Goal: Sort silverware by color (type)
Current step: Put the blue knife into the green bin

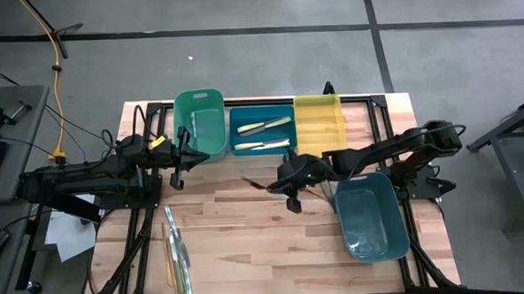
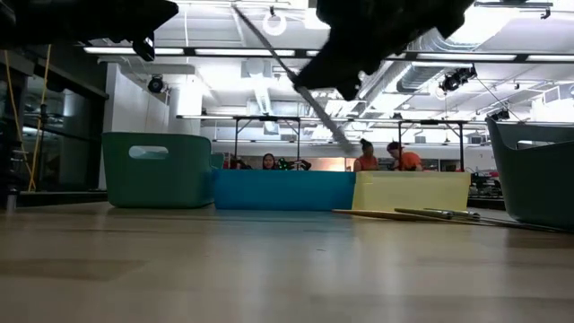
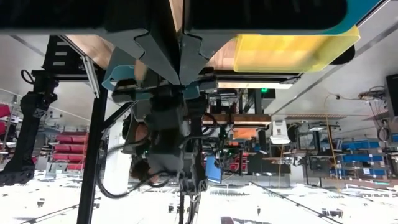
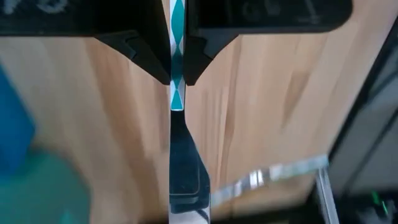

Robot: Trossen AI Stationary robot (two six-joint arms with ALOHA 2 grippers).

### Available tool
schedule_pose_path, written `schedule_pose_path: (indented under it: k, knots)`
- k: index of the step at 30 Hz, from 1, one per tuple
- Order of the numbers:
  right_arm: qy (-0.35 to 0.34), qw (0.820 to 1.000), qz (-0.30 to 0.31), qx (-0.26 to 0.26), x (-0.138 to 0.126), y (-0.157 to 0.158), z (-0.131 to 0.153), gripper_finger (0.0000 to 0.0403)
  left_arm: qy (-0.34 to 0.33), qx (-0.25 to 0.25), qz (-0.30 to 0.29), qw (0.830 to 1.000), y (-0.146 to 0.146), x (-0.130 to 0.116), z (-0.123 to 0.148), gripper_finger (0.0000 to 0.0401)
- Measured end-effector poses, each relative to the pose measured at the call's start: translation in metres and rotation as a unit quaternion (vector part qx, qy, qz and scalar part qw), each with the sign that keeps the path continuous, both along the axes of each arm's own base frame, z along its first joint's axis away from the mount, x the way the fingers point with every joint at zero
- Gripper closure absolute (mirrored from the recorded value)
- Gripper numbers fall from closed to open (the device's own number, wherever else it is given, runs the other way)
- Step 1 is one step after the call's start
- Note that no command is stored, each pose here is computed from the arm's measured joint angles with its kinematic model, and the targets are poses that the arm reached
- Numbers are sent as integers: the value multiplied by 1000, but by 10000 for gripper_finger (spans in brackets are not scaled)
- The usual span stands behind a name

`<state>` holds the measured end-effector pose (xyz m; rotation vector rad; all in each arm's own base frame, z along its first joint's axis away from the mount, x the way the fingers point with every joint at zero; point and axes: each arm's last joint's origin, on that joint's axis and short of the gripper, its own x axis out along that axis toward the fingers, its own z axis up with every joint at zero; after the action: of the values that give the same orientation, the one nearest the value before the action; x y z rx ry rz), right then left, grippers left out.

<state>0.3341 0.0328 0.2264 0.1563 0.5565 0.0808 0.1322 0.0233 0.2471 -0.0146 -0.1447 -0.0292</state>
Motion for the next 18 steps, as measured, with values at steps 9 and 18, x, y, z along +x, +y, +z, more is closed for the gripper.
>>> schedule_pose_path:
  k: [9, 18]
  knots:
    - [-248, 966, -11, -69, 2, -22, 16, 387, 0, 1, 0, 1000, 0, 0, 0, 398]
    - [-310, 941, -90, -104, 1, -47, 28, 387, 5, 20, 5, 1000, 0, 2, -1, 398]
